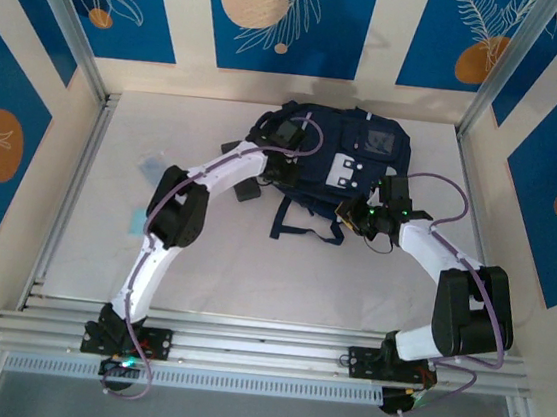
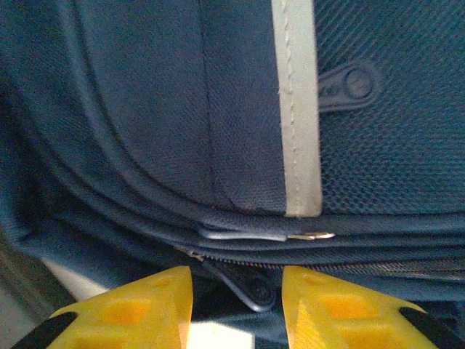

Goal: Pack books, pencil case, and school supplies into a backpack

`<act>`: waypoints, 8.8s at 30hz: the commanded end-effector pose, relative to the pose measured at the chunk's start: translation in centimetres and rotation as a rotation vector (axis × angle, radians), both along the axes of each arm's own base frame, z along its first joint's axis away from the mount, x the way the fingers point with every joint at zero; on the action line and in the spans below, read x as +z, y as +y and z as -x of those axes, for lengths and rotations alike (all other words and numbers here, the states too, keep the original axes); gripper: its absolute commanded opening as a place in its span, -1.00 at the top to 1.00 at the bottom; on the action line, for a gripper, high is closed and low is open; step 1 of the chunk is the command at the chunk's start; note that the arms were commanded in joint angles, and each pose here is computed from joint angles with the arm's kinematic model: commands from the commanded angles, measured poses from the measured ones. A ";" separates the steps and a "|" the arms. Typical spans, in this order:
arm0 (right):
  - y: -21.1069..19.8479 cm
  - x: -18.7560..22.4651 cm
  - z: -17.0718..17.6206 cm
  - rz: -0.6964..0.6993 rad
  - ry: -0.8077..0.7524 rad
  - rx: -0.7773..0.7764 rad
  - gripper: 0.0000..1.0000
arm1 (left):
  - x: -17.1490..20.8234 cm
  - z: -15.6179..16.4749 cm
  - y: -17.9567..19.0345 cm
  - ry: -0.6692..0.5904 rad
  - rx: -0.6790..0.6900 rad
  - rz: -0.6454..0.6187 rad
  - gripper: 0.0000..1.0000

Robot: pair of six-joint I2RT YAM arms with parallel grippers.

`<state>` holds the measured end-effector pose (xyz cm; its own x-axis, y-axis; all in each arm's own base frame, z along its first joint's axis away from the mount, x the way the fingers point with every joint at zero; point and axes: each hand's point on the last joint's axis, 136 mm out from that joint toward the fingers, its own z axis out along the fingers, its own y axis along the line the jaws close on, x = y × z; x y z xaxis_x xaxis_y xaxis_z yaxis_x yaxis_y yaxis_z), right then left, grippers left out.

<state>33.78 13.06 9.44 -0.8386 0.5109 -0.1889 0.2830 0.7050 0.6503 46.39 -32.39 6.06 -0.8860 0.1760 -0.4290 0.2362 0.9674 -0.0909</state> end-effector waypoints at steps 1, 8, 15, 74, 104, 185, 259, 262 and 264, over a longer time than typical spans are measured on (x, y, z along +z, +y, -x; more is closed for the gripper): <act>0.2 0.2 0.3 -0.019 -0.006 0.010 0.44 | -2.1 0.7 0.7 0.046 0.044 -0.062 0.20; 0.2 0.0 0.3 -0.030 -0.007 0.012 0.44 | -6.4 0.7 2.4 0.090 0.110 -0.143 0.01; -0.3 0.4 0.3 -0.037 -0.022 0.007 0.45 | -7.4 -0.1 3.4 0.107 0.152 -0.148 0.08; 1.4 -4.5 -3.2 -0.207 -0.025 -0.353 0.27 | 6.7 13.8 -8.4 0.172 -0.432 0.266 1.00; -5.4 1.6 -2.3 0.176 -0.188 0.085 1.00 | 4.9 8.4 3.8 0.072 -0.273 0.020 1.00; -10.9 5.0 -4.1 0.164 -0.185 -0.018 1.00 | 3.4 4.3 7.9 -0.050 -0.384 -0.087 1.00; 7.4 5.5 -1.0 -0.241 -0.078 0.012 -0.05 | 5.6 0.2 11.5 -0.175 0.088 -0.097 -0.80; 6.7 6.5 -0.8 -0.176 -0.111 0.040 -0.39 | 5.8 1.1 13.6 -0.176 0.141 -0.108 -1.00; 6.1 7.0 -0.5 -0.123 -0.131 0.055 -0.58 | 5.5 1.5 14.6 -0.168 0.165 -0.125 -1.00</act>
